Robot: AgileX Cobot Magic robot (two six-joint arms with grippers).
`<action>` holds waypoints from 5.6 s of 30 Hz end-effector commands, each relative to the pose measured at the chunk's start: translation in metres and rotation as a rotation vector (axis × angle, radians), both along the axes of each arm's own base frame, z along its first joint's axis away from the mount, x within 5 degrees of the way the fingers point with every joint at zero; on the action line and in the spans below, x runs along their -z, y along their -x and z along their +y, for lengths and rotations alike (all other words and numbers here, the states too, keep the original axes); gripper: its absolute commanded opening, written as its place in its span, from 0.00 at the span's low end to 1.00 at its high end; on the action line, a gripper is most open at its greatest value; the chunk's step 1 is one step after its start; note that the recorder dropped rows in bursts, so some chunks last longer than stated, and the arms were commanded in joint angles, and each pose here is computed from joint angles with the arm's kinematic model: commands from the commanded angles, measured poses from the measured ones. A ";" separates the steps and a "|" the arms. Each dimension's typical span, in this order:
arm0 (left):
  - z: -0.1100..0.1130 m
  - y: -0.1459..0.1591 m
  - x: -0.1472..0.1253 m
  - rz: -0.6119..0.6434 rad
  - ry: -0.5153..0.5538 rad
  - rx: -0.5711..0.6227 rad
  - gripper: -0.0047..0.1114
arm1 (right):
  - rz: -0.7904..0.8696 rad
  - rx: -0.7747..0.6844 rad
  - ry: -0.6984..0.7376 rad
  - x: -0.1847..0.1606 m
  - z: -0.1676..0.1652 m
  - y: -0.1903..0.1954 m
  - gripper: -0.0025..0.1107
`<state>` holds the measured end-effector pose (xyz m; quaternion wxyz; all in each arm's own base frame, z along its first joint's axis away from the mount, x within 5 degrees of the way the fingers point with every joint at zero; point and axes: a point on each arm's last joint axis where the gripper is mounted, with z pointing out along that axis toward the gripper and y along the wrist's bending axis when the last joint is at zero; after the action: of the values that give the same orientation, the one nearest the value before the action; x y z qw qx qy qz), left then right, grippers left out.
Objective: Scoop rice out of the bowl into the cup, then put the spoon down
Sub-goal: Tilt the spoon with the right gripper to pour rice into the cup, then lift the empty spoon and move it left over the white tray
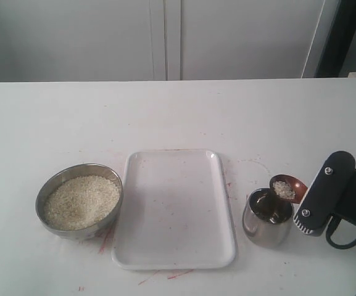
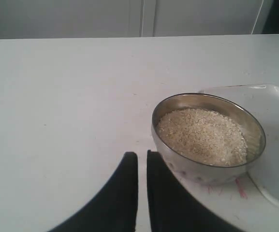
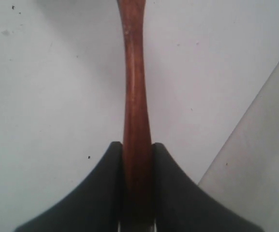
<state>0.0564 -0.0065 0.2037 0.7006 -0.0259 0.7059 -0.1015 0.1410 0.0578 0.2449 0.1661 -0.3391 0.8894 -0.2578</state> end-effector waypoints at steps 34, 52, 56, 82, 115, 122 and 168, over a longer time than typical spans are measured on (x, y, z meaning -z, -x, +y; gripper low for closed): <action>0.000 0.000 -0.003 -0.009 0.009 -0.002 0.16 | 0.016 -0.205 0.319 0.003 -0.002 -0.019 0.02; 0.000 0.000 -0.003 -0.009 0.009 -0.002 0.16 | 0.019 -0.353 0.473 -0.003 -0.003 -0.025 0.02; 0.000 0.000 -0.003 -0.009 0.009 -0.002 0.16 | 0.035 -0.383 0.498 -0.004 -0.003 -0.026 0.02; 0.000 0.000 -0.003 -0.009 0.009 -0.002 0.16 | 0.015 -0.559 0.674 -0.012 -0.001 -0.034 0.02; 0.000 0.000 -0.003 -0.009 0.009 -0.002 0.16 | 0.008 -0.514 0.638 -0.008 0.000 -0.035 0.02; 0.000 0.000 -0.003 -0.009 0.009 -0.002 0.16 | -0.156 -0.378 0.356 -0.014 0.002 -0.028 0.02; 0.000 0.000 -0.003 -0.009 0.009 -0.002 0.16 | -0.051 -0.081 -0.606 -0.156 0.086 -0.044 0.02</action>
<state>0.0564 -0.0065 0.2037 0.7006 -0.0259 0.7059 -0.1015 0.1772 0.1333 0.4072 0.3130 -0.2956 0.9026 0.0094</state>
